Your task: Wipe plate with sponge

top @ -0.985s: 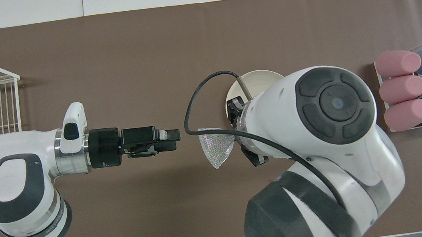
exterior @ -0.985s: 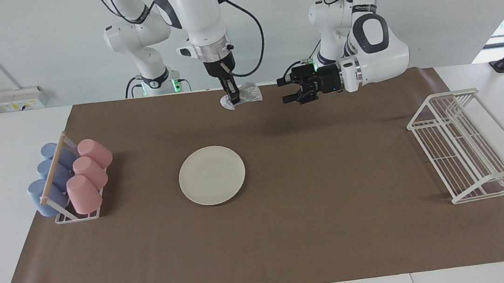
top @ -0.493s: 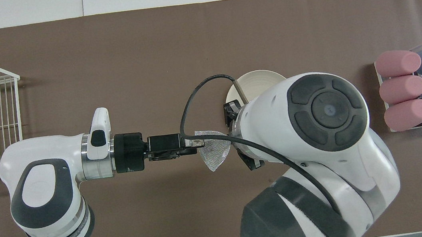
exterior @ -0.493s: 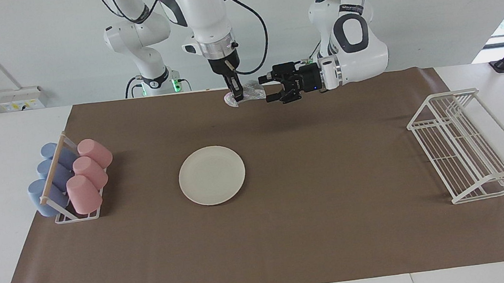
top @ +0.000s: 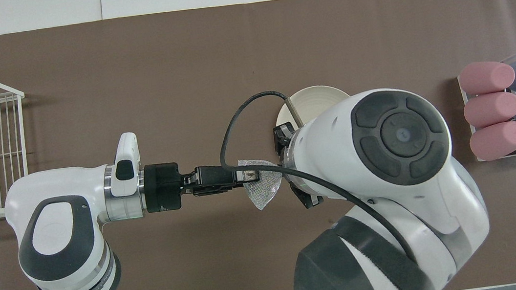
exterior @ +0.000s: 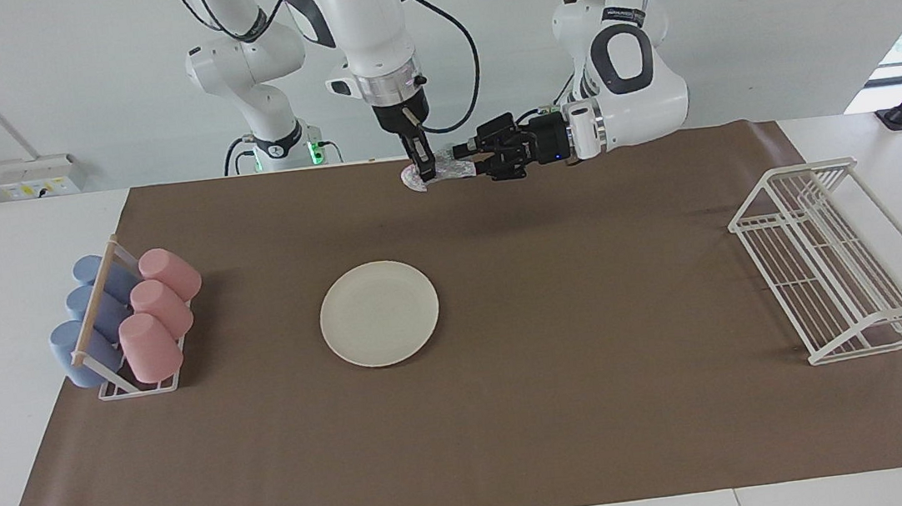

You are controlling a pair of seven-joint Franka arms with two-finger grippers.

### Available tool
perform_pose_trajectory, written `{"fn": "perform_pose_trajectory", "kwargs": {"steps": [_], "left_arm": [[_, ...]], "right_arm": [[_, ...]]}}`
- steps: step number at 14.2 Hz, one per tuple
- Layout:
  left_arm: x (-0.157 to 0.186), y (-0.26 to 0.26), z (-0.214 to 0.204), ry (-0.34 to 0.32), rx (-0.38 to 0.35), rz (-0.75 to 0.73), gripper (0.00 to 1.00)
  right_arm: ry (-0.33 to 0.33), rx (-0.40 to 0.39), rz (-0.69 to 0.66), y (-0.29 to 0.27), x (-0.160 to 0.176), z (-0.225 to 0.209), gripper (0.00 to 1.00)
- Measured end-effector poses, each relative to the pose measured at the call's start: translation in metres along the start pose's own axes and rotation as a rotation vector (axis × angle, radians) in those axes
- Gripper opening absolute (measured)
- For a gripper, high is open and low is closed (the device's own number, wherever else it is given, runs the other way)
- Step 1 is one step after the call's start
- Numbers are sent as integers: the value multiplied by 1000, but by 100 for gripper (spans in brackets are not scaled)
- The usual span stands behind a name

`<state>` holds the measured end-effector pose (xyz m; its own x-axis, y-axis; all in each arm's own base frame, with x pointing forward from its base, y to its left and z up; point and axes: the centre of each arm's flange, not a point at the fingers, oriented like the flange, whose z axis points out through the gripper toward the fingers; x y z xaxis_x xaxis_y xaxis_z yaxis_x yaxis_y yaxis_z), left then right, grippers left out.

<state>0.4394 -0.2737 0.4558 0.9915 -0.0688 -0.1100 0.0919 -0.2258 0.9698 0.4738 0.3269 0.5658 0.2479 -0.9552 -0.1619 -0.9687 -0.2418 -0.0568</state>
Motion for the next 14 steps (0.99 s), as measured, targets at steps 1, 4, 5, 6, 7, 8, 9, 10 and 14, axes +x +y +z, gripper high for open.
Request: {"fn": "perform_pose_trajectory", "kwargs": {"steps": [1,4,5,6,7,8,9,10,14], "left_arm": [[-1,1,2,-2,-3,0,26],[-3,4,5,-6,-8,3,4],[-3,4,4,-6,-8,3,4],[-3,4,4,-5,-8,3,4],[-4,4,4,-5,-8,3,4],[-4,4,4,-5,-9,3,4],[-4,4,5,-6,-9,3,4],[-4,3,5,-6,-9,2,4],[-4,0,4,1,-4,-5,4]], "right_arm": [[1,0,0,0,0,0,11],[2,-1,0,0,1,1,11],[1,-1,1,0,1,1,11],[1,0,1,0,1,0,11],[1,0,2,-1,1,0,14],[1,1,3,-1,2,0,14],[1,1,4,-1,3,0,23],[2,2,4,-1,4,-1,33],[21,-10,-187,-6,36,-10,77]]}}
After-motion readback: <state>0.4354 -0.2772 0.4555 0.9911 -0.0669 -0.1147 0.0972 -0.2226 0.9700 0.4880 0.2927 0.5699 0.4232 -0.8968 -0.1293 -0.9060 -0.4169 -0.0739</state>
